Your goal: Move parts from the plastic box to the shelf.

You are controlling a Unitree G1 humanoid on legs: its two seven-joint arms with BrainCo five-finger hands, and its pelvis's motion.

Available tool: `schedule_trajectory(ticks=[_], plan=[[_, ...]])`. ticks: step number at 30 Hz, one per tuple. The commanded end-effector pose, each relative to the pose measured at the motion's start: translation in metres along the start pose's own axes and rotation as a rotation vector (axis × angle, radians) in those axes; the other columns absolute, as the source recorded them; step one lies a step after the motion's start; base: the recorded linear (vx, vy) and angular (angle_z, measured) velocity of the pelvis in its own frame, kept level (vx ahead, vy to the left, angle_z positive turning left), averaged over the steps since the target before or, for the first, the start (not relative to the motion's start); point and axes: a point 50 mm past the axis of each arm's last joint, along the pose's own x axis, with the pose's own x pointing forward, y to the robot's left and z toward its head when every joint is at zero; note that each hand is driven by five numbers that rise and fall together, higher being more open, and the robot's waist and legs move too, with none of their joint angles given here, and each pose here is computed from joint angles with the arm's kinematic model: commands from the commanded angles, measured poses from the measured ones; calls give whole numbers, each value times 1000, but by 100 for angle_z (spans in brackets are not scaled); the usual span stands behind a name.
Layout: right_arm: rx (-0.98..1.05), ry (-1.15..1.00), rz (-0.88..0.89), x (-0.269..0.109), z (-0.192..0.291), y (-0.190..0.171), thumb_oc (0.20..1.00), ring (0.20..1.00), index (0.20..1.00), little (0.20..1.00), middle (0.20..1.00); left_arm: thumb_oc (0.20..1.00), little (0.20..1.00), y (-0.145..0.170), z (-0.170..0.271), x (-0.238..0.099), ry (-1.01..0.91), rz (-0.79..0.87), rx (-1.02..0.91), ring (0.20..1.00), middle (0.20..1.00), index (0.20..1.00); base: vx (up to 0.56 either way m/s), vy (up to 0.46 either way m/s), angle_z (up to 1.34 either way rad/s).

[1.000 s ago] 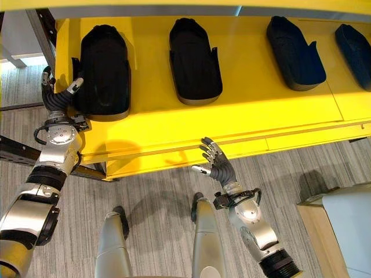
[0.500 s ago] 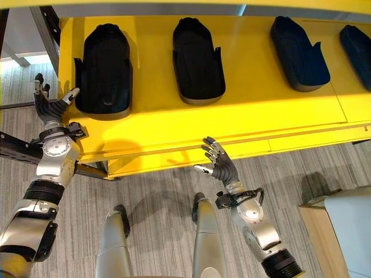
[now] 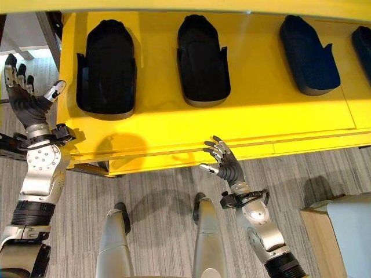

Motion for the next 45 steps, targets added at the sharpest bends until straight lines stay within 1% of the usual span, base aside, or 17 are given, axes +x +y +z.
schedule_trajectory(ticks=[1, 3, 4, 6, 8, 9, 10, 13, 15, 16, 21, 23, 25, 28, 31, 41, 45], plan=[[-15, -120, 47, 1, 25, 2, 1000, 1000, 1000, 1000, 1000, 1000, 1000, 5, 28, 7, -231, -43, 213, 1000, 1000, 1000, 0, 0, 0], [-20, -128, 48, 1, 27, 1, 1000, 1000, 1000, 1000, 1000, 1000, 1000, 5, 35, 1, -298, -96, 311, 1000, 1000, 1000, -6, -4, 2], [-24, -137, 47, 1, 29, 0, 1000, 1000, 1000, 1000, 1000, 1000, 1000, 5, 42, -5, -354, -155, 381, 1000, 1000, 1000, -10, -3, 4], [-26, -139, 49, 1, 30, 0, 1000, 1000, 1000, 1000, 1000, 1000, 1000, 4, 45, -7, -385, -187, 416, 1000, 1000, 1000, -4, -3, 2], [-34, -141, 44, 1, 30, -2, 1000, 1000, 1000, 1000, 1000, 1000, 1000, 2, 50, -13, -433, -254, 494, 1000, 1000, 1000, 0, 0, 0], [-48, -146, 44, 0, 32, -3, 1000, 1000, 1000, 1000, 1000, 1000, 1000, 1, 53, -16, -486, -303, 569, 1000, 1000, 1000, 0, 0, 0], [-47, -146, 44, 0, 32, -3, 1000, 1000, 1000, 1000, 1000, 1000, 1000, 1, 53, -17, -487, -304, 571, 1000, 1000, 1000, 0, 0, 0], [-67, -154, 39, -1, 34, -6, 1000, 1000, 1000, 1000, 1000, 1000, 1000, -1, 55, -25, -540, -397, 669, 1000, 1000, 1000, -35, 0, 2], [-75, -155, 35, -2, 35, -7, 1000, 1000, 1000, 1000, 1000, 1000, 1000, 0, 54, -31, -543, -446, 698, 1000, 1000, 1000, -8, -6, 6], [-83, -157, 29, -3, 36, -8, 1000, 1000, 1000, 1000, 1000, 1000, 1000, 0, 45, -37, -518, -507, 748, 1000, 1000, 1000, -11, -7, 3], [-90, -162, 28, -4, 37, -10, 1000, 1000, 1000, 1000, 1000, 1000, 1000, -1, 30, -44, -474, -582, 809, 1000, 1000, 1000, 16, -4, 0], [-90, -162, 29, -4, 37, -10, 1000, 1000, 1000, 1000, 1000, 1000, 1000, -1, 23, -45, -467, -610, 868, 1000, 1000, 1000, -44, 6, 0], [-89, -164, 22, -4, 38, -11, 1000, 1000, 1000, 1000, 1000, 1000, 1000, -1, 14, -49, -421, -635, 870, 1000, 1000, 1000, 44, -2, 1], [-91, -164, 19, -5, 38, -11, 1000, 1000, 1000, 1000, 1000, 1000, 1000, -1, 8, -51, -400, -648, 885, 1000, 1000, 1000, 0, 0, 0], [-93, -165, 9, -5, 38, -13, 1000, 1000, 1000, 1000, 1000, 1000, 1000, 2, -3, -57, -332, -658, 893, 1000, 1000, 1000, 0, 0, 0], [-89, -168, 4, -4, 40, -13, 1000, 1000, 1000, 1000, 1000, 1000, 1000, 2, -26, -68, -206, -694, 900, 1000, 1000, 1000, 0, 0, 0], [-88, -163, 4, -4, 39, -13, 1000, 1000, 1000, 1000, 1000, 1000, 1000, 3, -31, -72, -181, -710, 908, 1000, 1000, 1000, 0, 0, 0]])
